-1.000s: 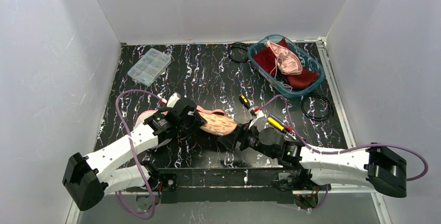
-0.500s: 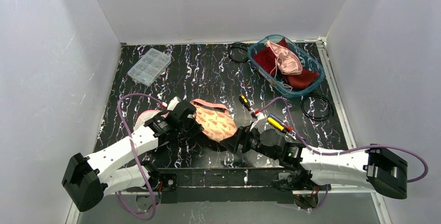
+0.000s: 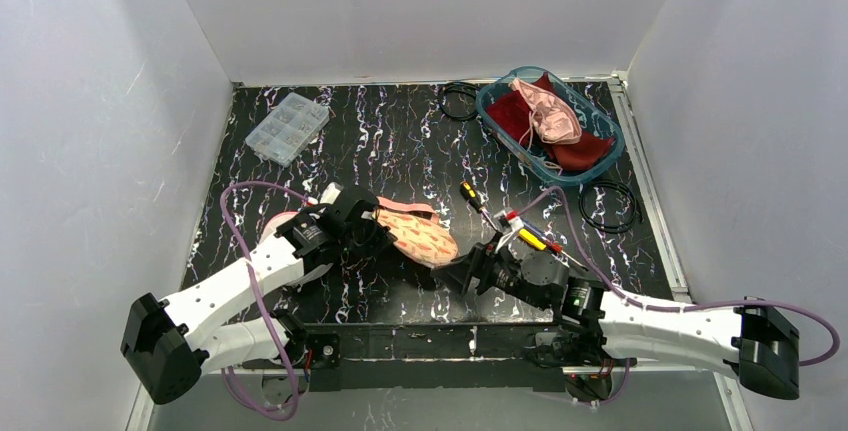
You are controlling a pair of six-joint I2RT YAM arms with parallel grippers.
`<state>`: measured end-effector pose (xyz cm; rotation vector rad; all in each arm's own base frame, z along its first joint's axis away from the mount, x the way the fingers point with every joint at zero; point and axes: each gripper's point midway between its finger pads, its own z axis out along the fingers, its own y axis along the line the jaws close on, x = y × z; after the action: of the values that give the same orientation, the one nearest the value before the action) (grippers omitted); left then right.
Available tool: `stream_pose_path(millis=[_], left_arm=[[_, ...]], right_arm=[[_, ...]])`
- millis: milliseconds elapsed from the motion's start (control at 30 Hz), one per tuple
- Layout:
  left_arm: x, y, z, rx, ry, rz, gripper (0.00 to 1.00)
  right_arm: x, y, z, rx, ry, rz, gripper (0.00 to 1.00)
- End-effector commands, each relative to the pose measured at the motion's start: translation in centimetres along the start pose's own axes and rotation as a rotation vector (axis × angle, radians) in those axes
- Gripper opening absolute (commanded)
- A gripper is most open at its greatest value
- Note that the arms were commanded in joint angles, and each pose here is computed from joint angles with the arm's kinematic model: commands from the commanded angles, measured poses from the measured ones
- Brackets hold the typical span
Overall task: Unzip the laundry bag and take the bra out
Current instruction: Unzip the laundry bag at the center of the board.
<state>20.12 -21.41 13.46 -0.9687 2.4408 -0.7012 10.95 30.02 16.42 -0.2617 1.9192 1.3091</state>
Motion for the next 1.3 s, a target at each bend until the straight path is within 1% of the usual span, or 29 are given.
stream_pose_path(millis=[0,133,200,300,400,600,667,733,867,967,1067,1100,1167,1267], left_arm=[[-0.7,-1.0,-0.4,0.009,-0.021,-0.038,0.00],[-0.2,-0.6,-0.3,0.013,0.000,-0.053,0.00],[-0.1,-0.5,-0.4,0.030,0.003,-0.056,0.00],[-0.3,-0.5,-0.6,0.057,-0.008,-0.039,0.00],[-0.3,-0.4,-0.6,0.083,-0.012,-0.031,0.00],[0.2,0.4,0.2,0.104,0.003,-0.034,0.00],[0.4,0.5,0.4,0.111,0.011,-0.027,0.00],[0.5,0.6,0.6,0.121,0.014,-0.016,0.00],[0.5,0.9,0.5,0.129,0.007,0.008,0.00],[0.5,1.3,0.5,0.127,0.006,0.032,0.00],[0.6,2.2,0.6,0.107,0.007,0.052,0.00],[0.6,2.4,0.7,0.105,0.007,0.067,0.00],[0.7,2.8,0.8,0.102,0.012,0.087,0.00],[1.2,3.2,1.1,0.115,0.029,0.099,0.12]], right_arm=[[-1.0,-2.8,-0.5,0.116,-0.095,0.074,0.87],[-1.2,-4.6,-0.5,0.177,-0.150,0.191,0.88],[-1.2,-5.0,-0.3,0.178,-0.156,0.268,0.88],[-1.3,-4.8,0.1,0.127,-0.155,0.410,0.89],[-1.2,-5.0,0.4,0.140,-0.145,0.498,0.90],[-0.7,-5.6,1.5,0.209,-0.119,0.585,0.90],[0.0,-6.0,2.2,0.244,-0.088,0.606,0.89],[0.5,-6.2,3.0,0.266,-0.064,0.631,0.87],[1.0,-6.5,4.1,0.267,-0.058,0.676,0.83],[1.0,-6.6,4.8,0.258,-0.064,0.690,0.75],[0.7,-6.5,5.4,0.244,-0.073,0.697,0.59],[0.6,-6.5,5.5,0.239,-0.077,0.697,0.51],[0.3,-6.5,5.6,0.228,-0.091,0.692,0.42],[-0.3,-6.2,5.4,0.189,-0.127,0.704,0.31]])
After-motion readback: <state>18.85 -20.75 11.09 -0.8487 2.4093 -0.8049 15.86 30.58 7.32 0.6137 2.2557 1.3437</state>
